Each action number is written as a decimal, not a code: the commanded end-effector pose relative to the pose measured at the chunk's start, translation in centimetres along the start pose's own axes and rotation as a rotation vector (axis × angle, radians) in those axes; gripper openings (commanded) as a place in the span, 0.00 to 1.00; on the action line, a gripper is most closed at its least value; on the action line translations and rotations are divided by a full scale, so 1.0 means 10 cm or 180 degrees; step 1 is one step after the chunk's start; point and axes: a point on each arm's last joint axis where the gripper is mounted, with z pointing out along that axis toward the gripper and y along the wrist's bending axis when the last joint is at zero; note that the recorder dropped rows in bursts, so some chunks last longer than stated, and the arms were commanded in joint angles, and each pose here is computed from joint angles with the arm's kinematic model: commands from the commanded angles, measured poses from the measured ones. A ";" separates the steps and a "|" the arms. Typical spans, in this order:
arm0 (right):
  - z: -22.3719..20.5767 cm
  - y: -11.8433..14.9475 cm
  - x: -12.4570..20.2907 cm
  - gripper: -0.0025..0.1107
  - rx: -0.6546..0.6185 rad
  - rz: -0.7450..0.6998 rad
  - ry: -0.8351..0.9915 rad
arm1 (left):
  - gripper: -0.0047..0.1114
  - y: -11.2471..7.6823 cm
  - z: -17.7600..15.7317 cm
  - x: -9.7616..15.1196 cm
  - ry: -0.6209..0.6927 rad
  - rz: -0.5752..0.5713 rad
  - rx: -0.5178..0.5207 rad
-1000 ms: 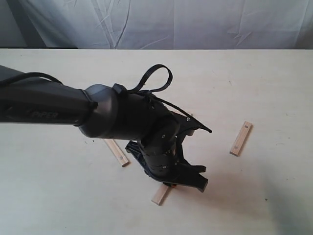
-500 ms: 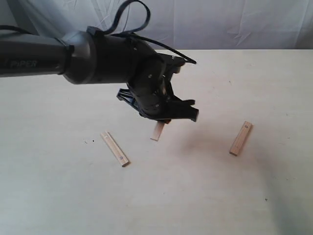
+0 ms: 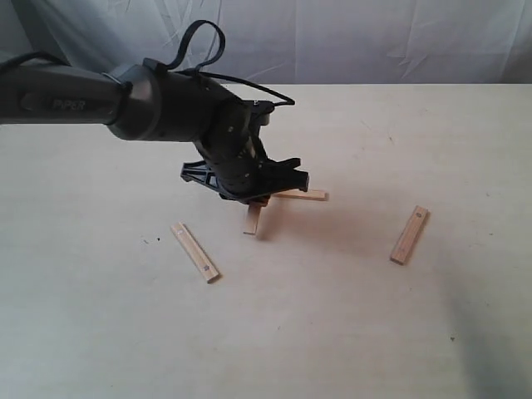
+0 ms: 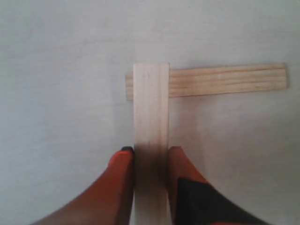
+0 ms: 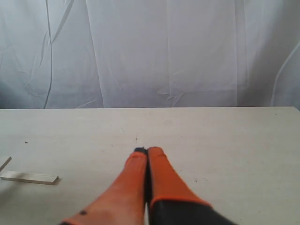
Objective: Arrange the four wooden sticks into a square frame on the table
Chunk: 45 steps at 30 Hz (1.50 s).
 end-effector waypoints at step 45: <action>-0.01 0.00 -0.10 0.02 -0.0003 -0.0002 -0.0380 | 0.04 0.32 -1.43 -0.15 -0.0544 0.0443 -0.0129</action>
